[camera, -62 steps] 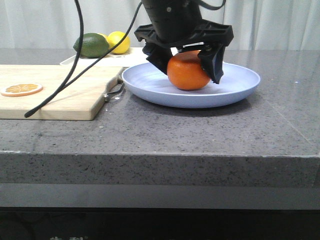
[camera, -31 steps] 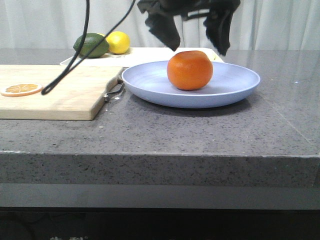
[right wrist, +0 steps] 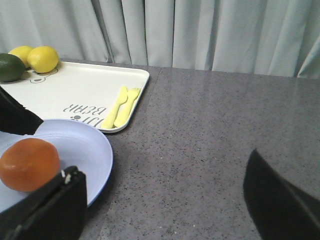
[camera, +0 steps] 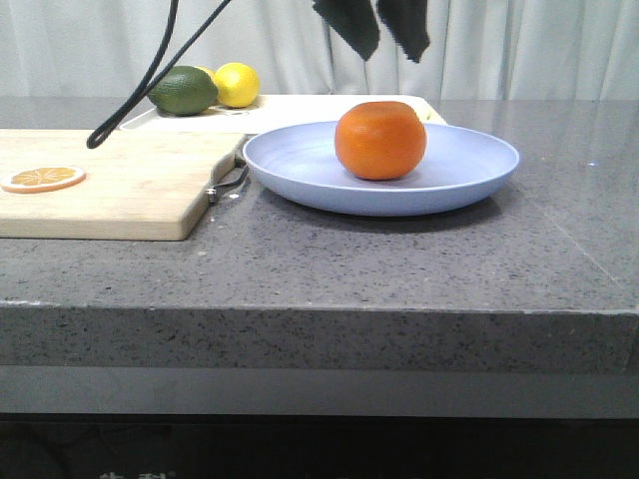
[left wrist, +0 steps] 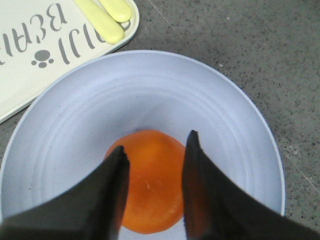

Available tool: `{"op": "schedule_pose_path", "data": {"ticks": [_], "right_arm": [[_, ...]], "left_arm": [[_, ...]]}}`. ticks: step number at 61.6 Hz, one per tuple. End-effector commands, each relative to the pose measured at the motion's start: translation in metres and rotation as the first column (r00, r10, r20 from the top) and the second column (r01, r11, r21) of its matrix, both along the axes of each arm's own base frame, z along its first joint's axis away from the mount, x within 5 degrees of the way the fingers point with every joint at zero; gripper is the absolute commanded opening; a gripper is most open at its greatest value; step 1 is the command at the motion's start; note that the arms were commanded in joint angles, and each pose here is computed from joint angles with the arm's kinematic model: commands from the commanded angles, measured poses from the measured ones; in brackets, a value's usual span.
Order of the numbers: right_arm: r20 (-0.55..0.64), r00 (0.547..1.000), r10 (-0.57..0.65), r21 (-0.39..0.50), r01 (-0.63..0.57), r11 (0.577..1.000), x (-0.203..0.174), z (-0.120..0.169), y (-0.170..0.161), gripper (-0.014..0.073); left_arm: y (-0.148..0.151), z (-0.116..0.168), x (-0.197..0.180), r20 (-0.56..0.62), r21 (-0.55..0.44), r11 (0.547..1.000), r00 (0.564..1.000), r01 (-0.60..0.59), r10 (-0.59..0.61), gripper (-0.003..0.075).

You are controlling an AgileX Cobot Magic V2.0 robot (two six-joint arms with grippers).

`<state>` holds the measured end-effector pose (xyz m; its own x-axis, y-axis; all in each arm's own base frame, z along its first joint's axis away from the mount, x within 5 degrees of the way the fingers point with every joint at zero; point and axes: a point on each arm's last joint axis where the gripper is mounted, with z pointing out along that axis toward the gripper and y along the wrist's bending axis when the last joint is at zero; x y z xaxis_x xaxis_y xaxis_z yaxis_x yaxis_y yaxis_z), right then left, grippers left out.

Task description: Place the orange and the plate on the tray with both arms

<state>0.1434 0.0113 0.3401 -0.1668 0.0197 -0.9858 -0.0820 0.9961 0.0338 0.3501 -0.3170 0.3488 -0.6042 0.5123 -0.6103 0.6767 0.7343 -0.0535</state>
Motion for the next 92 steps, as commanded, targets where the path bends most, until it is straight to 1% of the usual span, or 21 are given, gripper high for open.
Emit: {"op": "schedule_pose_path", "data": {"ticks": [1,2,5,11,18,27,36,44,54,62,70,79,87,90,92], "right_arm": [[0.126,0.992,-0.015,0.005,0.015,1.0,0.0,0.021,-0.002,0.0641],[0.126,0.992,-0.015,0.005,0.015,1.0,0.0,0.021,-0.002,0.0641],[0.126,0.992,-0.015,0.005,0.015,1.0,0.0,0.021,-0.002,0.0641],[0.126,0.992,-0.015,0.005,0.015,1.0,0.0,0.021,-0.002,0.0641],[0.126,0.992,-0.015,0.005,0.015,1.0,0.0,0.021,-0.002,0.0641],[0.126,0.992,-0.015,0.005,0.015,1.0,0.0,0.021,-0.002,0.0641],[0.126,0.992,-0.015,0.005,0.015,1.0,0.0,0.021,-0.002,0.0641],[0.122,0.992,-0.015,0.004,0.014,1.0,0.0,0.02,-0.002,0.0641],[0.121,0.993,-0.014,0.004,0.014,1.0,0.0,0.02,-0.002,0.0641],[0.117,0.993,-0.014,0.004,0.014,1.0,0.0,0.02,-0.001,0.0641],[0.117,0.993,-0.014,0.004,0.014,1.0,0.0,0.02,-0.001,0.0641],[0.117,0.993,-0.014,0.004,0.014,1.0,0.0,0.02,-0.001,0.0641],[0.117,0.993,-0.014,0.004,0.014,1.0,0.0,0.02,-0.001,0.0641],[0.117,0.993,-0.014,0.004,0.014,1.0,0.0,0.02,-0.001,0.0641],[0.117,0.993,-0.014,0.004,0.013,1.0,0.0,0.02,-0.001,0.0641]], "left_arm": [[0.008,0.046,-0.015,0.096,-0.097,0.995,0.995,0.006,0.004,0.0061],[0.008,0.046,-0.015,0.094,-0.096,0.995,0.996,0.006,0.004,0.0034],[0.008,0.045,-0.015,0.092,-0.093,0.996,0.996,0.006,0.003,-0.0017],[0.01,0.043,-0.016,0.073,-0.065,0.998,0.997,0.003,0.002,-0.0018],[0.015,0.039,-0.019,0.035,0.007,1.0,0.999,-0.004,0.003,-0.0018],[0.024,0.044,-0.024,0.024,0.064,0.998,1.0,-0.014,0.013,-0.0018],[0.034,0.062,-0.032,0.05,0.036,0.999,0.999,-0.019,0.017,-0.0018],[0.052,0.078,-0.034,0.071,0.006,0.998,0.995,-0.065,0.064,-0.0018],[0.089,0.083,-0.034,0.053,0.019,0.99,0.989,-0.142,0.141,-0.0018],[0.123,0.075,-0.034,0.02,0.044,0.975,0.976,-0.22,0.219,-0.0018],[0.159,0.069,-0.039,0.026,0.029,0.952,0.952,-0.306,0.305,-0.0018],[0.202,0.063,-0.06,0.043,-0.006,0.914,0.913,-0.405,0.405,-0.0018],[0.241,0.051,-0.089,0.064,-0.031,0.871,0.869,-0.489,0.49,-0.0018],[0.251,0.045,-0.099,0.065,-0.032,0.858,0.855,-0.513,0.514,-0.0018],[0.258,0.045,-0.108,0.083,-0.051,0.849,0.845,-0.526,0.529,-0.0018]]}}
